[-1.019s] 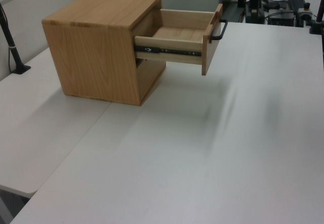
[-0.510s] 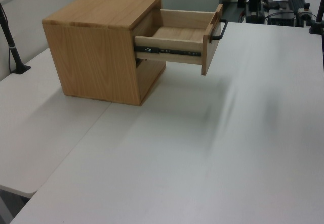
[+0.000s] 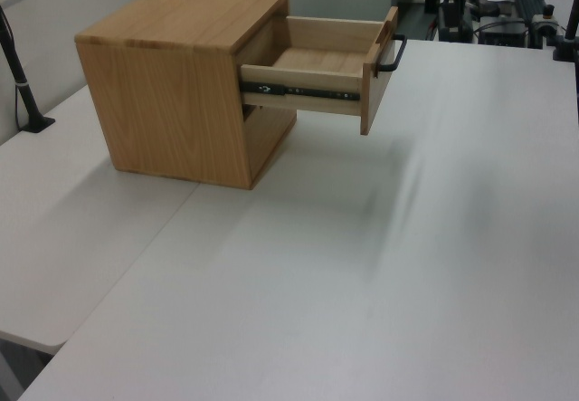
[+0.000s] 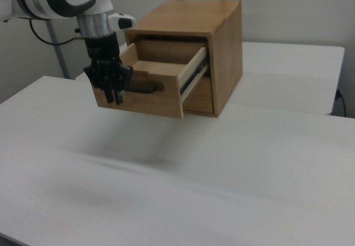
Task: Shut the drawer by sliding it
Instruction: 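Move the gripper down toward the black handle of the open drawer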
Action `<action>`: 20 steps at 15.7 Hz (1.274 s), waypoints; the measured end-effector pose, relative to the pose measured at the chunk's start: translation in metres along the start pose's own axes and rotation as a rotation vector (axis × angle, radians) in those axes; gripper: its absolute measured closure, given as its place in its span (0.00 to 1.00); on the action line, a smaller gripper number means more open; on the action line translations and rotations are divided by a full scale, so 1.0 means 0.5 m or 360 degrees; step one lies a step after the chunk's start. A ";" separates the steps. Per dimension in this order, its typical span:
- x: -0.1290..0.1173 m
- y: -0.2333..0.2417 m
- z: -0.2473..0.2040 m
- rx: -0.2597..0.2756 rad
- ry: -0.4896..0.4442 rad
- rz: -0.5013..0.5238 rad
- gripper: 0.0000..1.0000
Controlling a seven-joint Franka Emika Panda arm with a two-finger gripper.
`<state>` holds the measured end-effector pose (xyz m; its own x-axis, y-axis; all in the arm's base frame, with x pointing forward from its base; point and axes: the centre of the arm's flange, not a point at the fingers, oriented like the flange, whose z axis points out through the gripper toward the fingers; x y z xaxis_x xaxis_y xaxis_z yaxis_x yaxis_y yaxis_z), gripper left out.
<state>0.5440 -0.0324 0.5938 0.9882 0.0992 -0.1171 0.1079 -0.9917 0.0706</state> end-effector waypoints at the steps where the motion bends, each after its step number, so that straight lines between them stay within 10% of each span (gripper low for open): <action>1: 0.003 -0.002 0.004 0.0005 -0.0006 -0.0001 0.76; 20: 0.159 -0.069 0.049 0.0164 0.0095 -0.0041 0.96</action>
<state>0.6162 0.0078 0.5576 0.9903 0.1262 -0.0583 0.1244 -0.9916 -0.0345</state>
